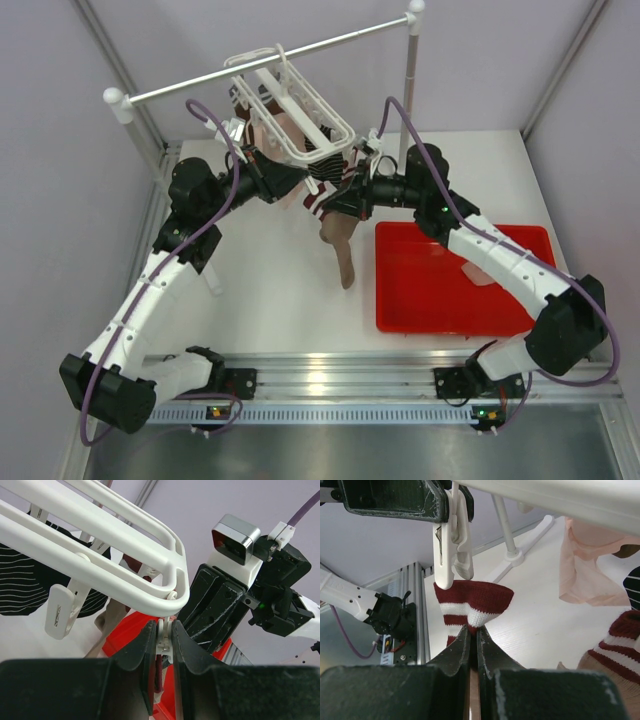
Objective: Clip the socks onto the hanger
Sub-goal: Clamp the sock onto the hanger.
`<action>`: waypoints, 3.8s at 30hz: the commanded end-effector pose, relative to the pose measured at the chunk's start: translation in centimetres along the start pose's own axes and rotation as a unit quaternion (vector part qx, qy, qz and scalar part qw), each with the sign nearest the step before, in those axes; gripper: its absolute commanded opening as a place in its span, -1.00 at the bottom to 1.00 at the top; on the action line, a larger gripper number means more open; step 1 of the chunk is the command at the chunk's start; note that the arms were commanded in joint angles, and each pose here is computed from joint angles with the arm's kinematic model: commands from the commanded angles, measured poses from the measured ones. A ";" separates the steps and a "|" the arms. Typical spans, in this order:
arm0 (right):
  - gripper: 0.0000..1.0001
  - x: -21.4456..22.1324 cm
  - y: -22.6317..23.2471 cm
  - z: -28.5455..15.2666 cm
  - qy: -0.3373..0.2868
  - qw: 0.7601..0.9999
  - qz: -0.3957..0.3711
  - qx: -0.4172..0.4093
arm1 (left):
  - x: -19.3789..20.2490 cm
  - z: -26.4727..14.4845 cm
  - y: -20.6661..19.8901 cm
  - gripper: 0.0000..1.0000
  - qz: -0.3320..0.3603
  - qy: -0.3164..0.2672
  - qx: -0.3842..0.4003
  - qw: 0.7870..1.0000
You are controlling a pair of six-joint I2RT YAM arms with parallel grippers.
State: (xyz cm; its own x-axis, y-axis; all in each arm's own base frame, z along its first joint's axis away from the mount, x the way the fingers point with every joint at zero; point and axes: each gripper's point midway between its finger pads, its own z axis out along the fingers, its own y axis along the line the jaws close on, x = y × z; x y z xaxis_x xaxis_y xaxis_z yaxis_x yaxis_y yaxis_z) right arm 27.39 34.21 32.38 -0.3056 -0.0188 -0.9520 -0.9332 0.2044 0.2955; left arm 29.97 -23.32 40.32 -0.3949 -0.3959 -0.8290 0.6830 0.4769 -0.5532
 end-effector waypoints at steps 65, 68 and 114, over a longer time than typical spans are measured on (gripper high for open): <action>-1.00 -5.1 -1.1 -3.5 -0.030 0.996 -0.079 0.016 | -5.3 -0.9 1.2 -0.15 0.152 -0.065 -0.016 0.986; -1.00 -5.2 -1.0 -3.5 -0.030 0.996 -0.080 0.013 | -5.3 -0.2 1.5 -0.13 0.151 -0.060 -0.009 0.987; -0.22 -6.0 -3.8 -5.8 -0.048 0.996 -0.039 0.057 | -3.9 2.5 3.2 -1.00 0.124 -0.023 0.005 0.992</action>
State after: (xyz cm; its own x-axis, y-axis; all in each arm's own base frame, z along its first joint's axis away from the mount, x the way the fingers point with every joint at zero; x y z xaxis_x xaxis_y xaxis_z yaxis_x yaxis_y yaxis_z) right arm 32.44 28.43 33.20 -0.3239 -0.0116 -0.9460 -0.8998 0.3128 0.3042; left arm 35.84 -21.66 39.96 -0.2084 -0.2951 -0.9324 0.7266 0.5915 -0.3496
